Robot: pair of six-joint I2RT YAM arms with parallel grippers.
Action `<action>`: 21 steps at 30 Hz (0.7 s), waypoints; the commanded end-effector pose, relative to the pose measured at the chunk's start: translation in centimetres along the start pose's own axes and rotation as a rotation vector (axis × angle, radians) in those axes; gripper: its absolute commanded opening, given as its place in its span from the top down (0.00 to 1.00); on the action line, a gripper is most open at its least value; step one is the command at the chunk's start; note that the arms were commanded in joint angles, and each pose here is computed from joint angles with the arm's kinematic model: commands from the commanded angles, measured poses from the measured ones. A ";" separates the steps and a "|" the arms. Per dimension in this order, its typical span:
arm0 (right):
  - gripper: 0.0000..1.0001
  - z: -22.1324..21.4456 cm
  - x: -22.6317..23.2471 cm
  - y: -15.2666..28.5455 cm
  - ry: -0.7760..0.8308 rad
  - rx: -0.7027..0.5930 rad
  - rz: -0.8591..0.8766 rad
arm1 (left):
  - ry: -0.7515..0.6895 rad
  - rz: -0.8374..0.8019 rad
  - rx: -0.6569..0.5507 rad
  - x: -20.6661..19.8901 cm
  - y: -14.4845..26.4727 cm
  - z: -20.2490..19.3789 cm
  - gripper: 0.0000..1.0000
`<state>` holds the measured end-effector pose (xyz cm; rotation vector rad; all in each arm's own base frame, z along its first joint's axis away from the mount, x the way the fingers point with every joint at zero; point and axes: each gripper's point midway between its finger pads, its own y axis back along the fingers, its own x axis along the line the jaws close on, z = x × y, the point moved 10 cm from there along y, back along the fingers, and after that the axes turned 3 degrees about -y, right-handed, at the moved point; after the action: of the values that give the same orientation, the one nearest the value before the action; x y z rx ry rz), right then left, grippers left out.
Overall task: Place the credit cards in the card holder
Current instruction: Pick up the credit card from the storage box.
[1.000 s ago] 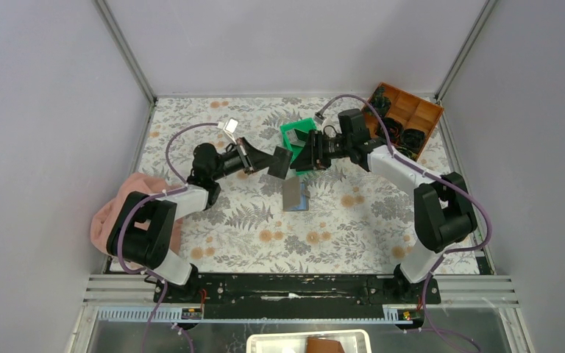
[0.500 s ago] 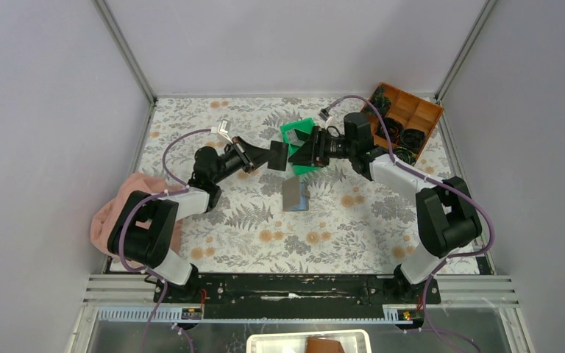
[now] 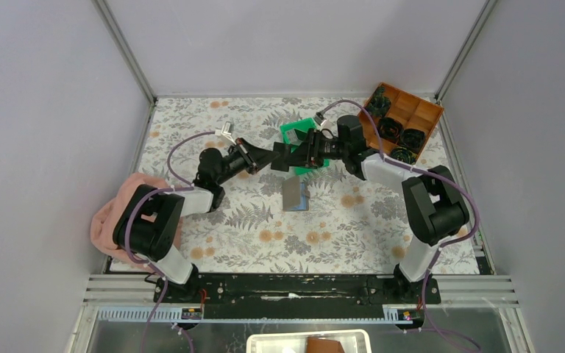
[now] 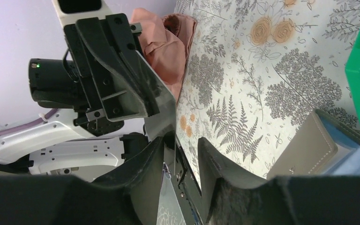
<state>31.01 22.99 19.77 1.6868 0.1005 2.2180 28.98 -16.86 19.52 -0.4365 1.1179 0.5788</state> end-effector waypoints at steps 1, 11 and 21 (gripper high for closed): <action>0.63 1.4 2.3 -0.7 0.073 -0.029 0.093 | -0.031 -0.078 -0.016 -1.1 -0.7 0.3 1.00; 1.00 0.9 2.6 -0.6 0.058 -0.008 0.092 | -0.009 -0.039 0.002 -0.1 -0.2 -0.3 0.68; 1.00 -1.4 3.6 2.9 0.165 -0.007 -0.213 | -0.092 0.231 0.014 2.7 2.1 -1.3 0.48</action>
<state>29.57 22.55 20.81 1.6172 0.2049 2.1668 28.13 -16.02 17.74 -0.3630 1.1343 0.6914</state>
